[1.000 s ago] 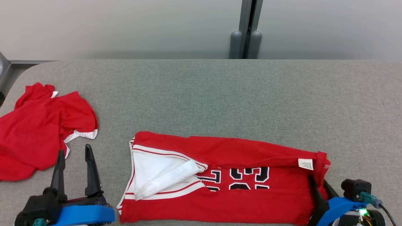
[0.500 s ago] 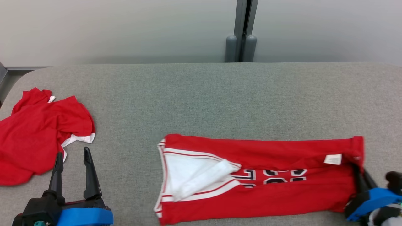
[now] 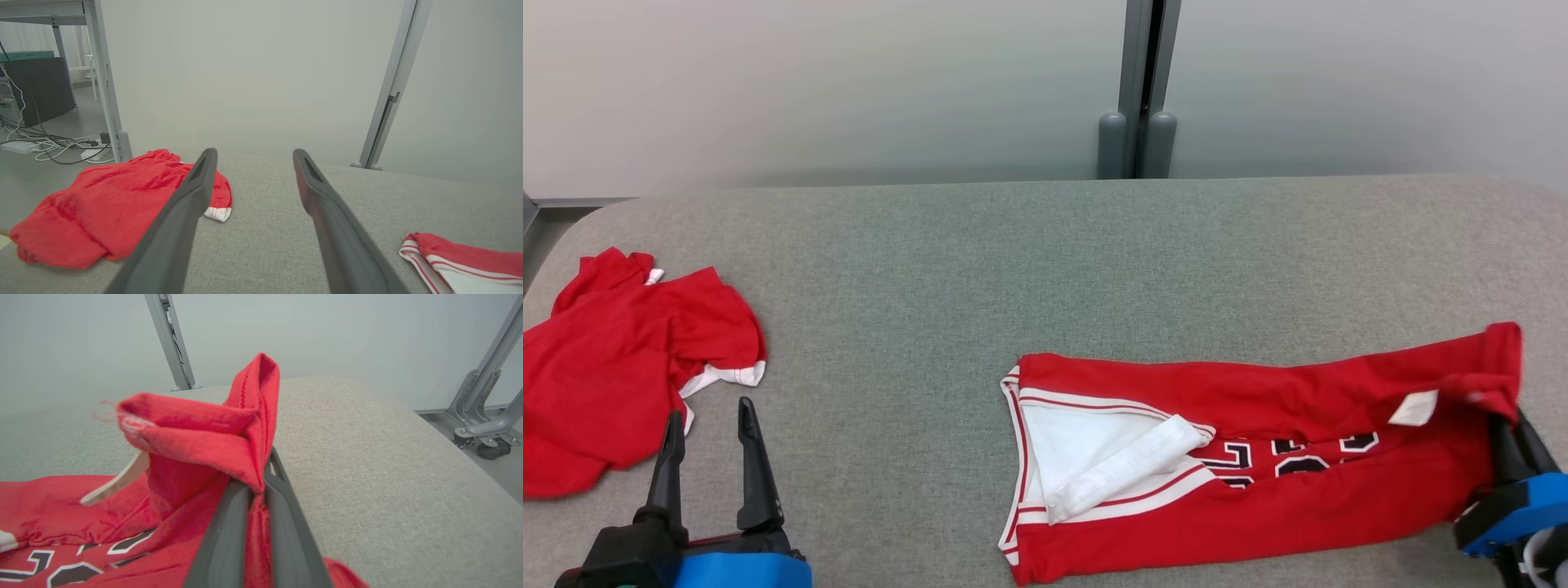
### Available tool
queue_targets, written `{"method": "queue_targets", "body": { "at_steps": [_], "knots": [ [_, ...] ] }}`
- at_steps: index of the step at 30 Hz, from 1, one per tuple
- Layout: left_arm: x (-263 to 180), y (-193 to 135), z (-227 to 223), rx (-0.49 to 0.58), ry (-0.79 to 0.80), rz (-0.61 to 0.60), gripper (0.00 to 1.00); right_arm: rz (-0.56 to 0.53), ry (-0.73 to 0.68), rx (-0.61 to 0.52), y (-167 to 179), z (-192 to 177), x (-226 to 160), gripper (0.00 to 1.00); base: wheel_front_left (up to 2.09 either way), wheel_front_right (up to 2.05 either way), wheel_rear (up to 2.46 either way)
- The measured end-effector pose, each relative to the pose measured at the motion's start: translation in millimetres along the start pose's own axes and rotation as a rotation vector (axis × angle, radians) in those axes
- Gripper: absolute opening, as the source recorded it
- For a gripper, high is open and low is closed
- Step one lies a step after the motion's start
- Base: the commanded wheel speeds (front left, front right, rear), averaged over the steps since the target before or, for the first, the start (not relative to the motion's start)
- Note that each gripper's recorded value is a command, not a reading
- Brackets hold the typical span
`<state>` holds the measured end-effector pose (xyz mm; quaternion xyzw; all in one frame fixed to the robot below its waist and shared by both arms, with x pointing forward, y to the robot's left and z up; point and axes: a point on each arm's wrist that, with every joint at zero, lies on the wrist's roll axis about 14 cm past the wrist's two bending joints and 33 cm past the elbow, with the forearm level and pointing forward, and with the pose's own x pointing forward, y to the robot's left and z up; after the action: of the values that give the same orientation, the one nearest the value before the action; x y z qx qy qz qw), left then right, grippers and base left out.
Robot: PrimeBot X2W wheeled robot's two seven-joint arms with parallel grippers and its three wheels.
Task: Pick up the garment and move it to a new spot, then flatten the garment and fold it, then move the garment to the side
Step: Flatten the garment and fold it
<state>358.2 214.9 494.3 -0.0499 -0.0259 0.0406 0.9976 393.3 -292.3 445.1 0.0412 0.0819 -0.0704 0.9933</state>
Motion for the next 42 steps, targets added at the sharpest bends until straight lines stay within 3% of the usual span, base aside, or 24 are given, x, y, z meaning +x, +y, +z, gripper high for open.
{"method": "queue_targets", "body": {
  "at_steps": [7, 21, 39, 40, 41, 42],
  "knots": [
    [0, -1, -1, 0.000, 0.003, -0.003, 1.00, 0.136, -0.064, 0.038, 59, 15, -4, 0.00, 0.00, 0.00, 0.00],
    [0, -4, -8, -0.010, 0.024, -0.007, 1.00, 0.487, -0.040, 0.072, 205, 20, -13, 0.00, 0.00, 0.00, 0.00],
    [-1, 8, -9, -0.023, 0.030, 0.044, 1.00, 0.725, 0.068, 0.079, 298, -11, -15, 0.00, 0.00, 0.00, 0.00],
    [-1, 8, -10, -0.027, 0.033, 0.044, 1.00, 0.729, 0.075, 0.080, 299, -13, -16, 0.39, 0.00, 0.00, 0.00],
    [-2, 8, -11, -0.029, 0.036, 0.046, 1.00, 0.731, 0.080, 0.080, 300, -15, -16, 1.00, 0.00, 0.00, 0.00],
    [-2, 7, -12, -0.029, 0.038, 0.045, 1.00, 0.732, 0.092, 0.078, 300, -18, -16, 1.00, 0.00, 0.00, 0.00]
  ]
}}
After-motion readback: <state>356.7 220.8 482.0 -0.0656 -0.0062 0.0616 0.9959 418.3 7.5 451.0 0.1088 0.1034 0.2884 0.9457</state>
